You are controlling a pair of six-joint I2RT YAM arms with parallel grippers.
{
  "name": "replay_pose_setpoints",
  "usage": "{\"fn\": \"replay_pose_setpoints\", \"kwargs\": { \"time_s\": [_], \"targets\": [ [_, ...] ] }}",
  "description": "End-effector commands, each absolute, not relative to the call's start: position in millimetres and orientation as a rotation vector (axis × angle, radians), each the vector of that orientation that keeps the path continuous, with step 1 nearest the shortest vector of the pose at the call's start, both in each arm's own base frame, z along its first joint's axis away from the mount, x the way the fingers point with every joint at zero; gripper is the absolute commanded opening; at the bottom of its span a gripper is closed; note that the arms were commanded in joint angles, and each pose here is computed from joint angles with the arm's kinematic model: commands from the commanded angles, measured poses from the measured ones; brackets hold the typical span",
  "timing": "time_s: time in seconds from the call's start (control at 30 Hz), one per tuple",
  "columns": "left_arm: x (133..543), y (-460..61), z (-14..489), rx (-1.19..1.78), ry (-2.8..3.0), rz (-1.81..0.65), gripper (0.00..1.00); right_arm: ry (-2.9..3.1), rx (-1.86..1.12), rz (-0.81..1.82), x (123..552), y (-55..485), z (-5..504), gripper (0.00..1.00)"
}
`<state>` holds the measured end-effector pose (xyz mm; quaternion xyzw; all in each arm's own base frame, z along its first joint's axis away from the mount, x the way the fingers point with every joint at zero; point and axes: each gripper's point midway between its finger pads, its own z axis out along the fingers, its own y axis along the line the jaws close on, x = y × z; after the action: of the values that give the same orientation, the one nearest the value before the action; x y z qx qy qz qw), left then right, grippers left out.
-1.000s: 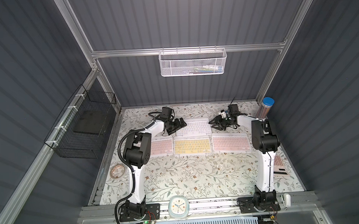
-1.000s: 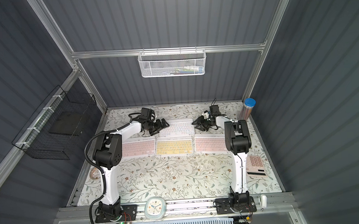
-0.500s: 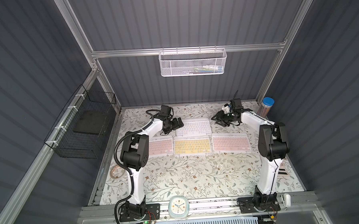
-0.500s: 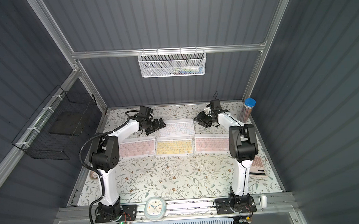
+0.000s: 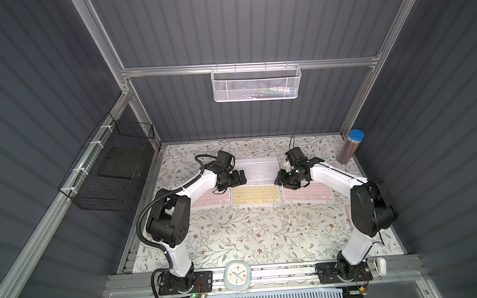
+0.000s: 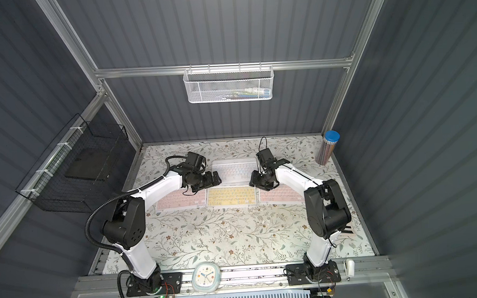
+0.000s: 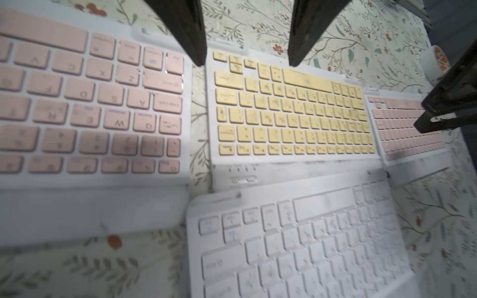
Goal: Stack the numeric keypads
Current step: Place the numeric keypad at the numeric keypad, then pick up the numeric keypad from the center of the board.
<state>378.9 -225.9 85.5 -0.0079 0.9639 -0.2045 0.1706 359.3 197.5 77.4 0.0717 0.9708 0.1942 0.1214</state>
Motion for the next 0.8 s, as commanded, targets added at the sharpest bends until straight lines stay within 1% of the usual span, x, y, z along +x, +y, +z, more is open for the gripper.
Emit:
{"fn": "replay_pose_setpoints", "kwargs": {
  "time_s": [0.0,0.2,0.77],
  "targets": [
    [375,-222,81,-0.042,2.746,-0.566,1.0,2.855,0.233,0.456,351,192,70,0.54],
    [372,-225,64,-0.039,2.773,-0.578,1.0,2.876,0.226,0.437,350,195,60,0.54],
    [378,-239,48,-0.013,2.792,-0.612,1.0,2.881,0.183,0.435,368,207,52,0.54]
  ]
}}
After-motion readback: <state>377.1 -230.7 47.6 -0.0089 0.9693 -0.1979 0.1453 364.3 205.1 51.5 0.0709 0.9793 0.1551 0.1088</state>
